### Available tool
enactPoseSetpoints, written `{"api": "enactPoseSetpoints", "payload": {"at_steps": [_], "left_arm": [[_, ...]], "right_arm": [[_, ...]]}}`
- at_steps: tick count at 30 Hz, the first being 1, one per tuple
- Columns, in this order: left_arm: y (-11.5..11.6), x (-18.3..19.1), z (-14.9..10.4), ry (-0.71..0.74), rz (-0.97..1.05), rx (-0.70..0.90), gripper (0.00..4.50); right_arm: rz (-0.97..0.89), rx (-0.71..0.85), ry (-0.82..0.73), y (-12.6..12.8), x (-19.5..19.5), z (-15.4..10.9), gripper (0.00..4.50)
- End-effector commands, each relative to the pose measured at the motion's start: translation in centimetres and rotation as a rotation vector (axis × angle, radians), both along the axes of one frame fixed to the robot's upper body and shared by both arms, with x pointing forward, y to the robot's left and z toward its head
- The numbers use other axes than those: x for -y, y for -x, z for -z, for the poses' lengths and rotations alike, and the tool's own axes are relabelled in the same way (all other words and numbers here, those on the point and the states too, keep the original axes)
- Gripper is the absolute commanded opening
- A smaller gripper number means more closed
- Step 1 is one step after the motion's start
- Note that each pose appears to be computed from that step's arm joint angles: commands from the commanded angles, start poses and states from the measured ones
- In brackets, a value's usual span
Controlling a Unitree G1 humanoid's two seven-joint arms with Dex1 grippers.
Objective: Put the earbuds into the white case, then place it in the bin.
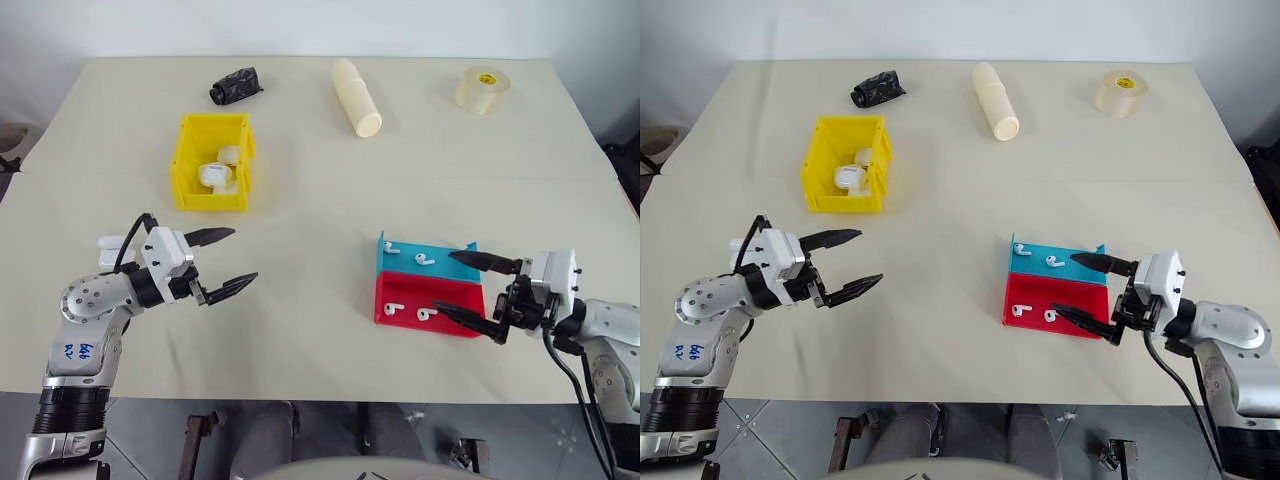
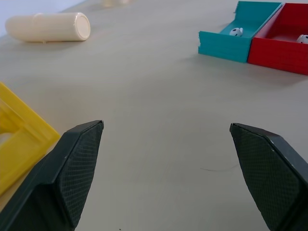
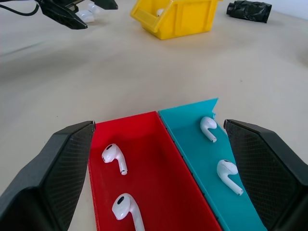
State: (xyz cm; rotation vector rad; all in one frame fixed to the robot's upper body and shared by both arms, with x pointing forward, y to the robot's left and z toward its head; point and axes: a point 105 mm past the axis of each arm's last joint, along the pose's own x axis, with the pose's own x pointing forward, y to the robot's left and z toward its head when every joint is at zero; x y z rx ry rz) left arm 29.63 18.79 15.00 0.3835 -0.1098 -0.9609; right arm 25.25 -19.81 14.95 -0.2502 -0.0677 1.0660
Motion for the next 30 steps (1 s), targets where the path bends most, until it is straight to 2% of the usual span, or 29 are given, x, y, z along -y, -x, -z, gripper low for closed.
{"api": "enactPoseSetpoints", "payload": {"at_steps": [1,14,18,21,27,30], "left_arm": [[0.1,0.2,-0.9,-0.013,0.008,0.049,4.48],[0.2,-0.6,-0.9,0.041,-0.075,0.042,4.48],[0.3,-2.3,-1.1,0.079,-0.218,0.059,4.48],[0.8,-4.7,-0.9,0.102,-0.397,0.067,4.48],[3.6,-8.3,0.6,0.172,-0.719,0.015,4.48],[5.3,-10.0,1.4,0.241,-0.901,-0.001,4.48]], "right_arm": [[-0.003,0.039,-0.004,-0.1,0.1,-0.6,4.50],[-0.041,0.039,-0.010,-0.3,-0.5,-0.6,4.50],[-0.075,0.052,-0.025,-0.4,-1.4,-0.9,4.50],[-0.124,0.089,-0.054,-0.6,-2.9,-1.6,4.50],[-0.231,0.152,-0.137,-0.3,-6.2,-3.2,4.50],[-0.299,0.168,-0.118,0.4,-7.5,-3.1,4.50]]}}
